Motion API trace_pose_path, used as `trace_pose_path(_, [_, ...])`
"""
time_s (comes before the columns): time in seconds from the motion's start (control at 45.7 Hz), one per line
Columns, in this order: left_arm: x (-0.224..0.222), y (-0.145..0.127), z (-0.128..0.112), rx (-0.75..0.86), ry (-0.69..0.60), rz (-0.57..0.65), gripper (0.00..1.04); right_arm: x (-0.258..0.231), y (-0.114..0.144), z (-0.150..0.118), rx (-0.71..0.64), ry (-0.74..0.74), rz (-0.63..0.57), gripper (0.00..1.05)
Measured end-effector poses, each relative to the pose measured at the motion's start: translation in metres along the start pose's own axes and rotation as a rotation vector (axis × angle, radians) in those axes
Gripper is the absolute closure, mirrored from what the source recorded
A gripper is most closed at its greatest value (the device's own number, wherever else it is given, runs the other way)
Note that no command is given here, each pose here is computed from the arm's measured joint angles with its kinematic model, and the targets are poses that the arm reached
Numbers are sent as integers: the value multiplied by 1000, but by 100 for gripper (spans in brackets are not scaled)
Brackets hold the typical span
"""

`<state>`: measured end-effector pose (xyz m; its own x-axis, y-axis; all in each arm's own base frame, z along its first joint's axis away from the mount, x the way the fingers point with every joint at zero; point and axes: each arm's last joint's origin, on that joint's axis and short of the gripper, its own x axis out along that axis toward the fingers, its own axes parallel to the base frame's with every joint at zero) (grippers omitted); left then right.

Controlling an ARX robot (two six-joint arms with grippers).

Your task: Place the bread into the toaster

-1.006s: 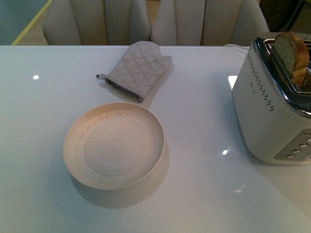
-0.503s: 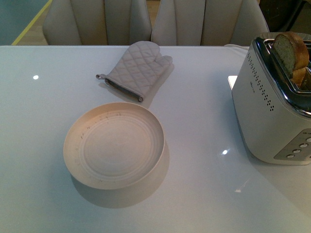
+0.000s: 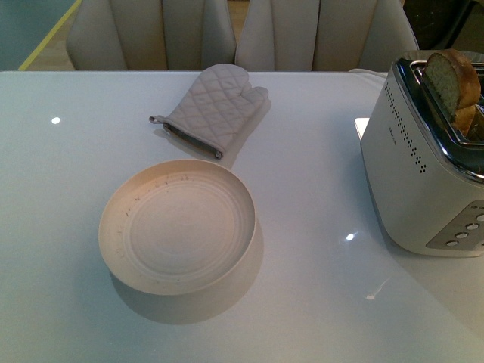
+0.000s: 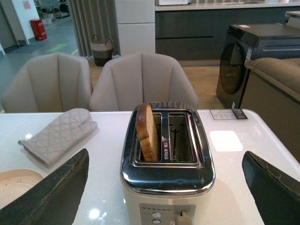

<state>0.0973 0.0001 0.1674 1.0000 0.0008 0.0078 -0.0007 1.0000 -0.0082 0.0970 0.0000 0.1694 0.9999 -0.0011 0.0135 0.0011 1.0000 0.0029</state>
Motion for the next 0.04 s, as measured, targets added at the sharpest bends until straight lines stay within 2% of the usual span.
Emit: trace_pose_path(0.044, [0,0,0,0,0,0,7,0,0,0,0,0,0,9])
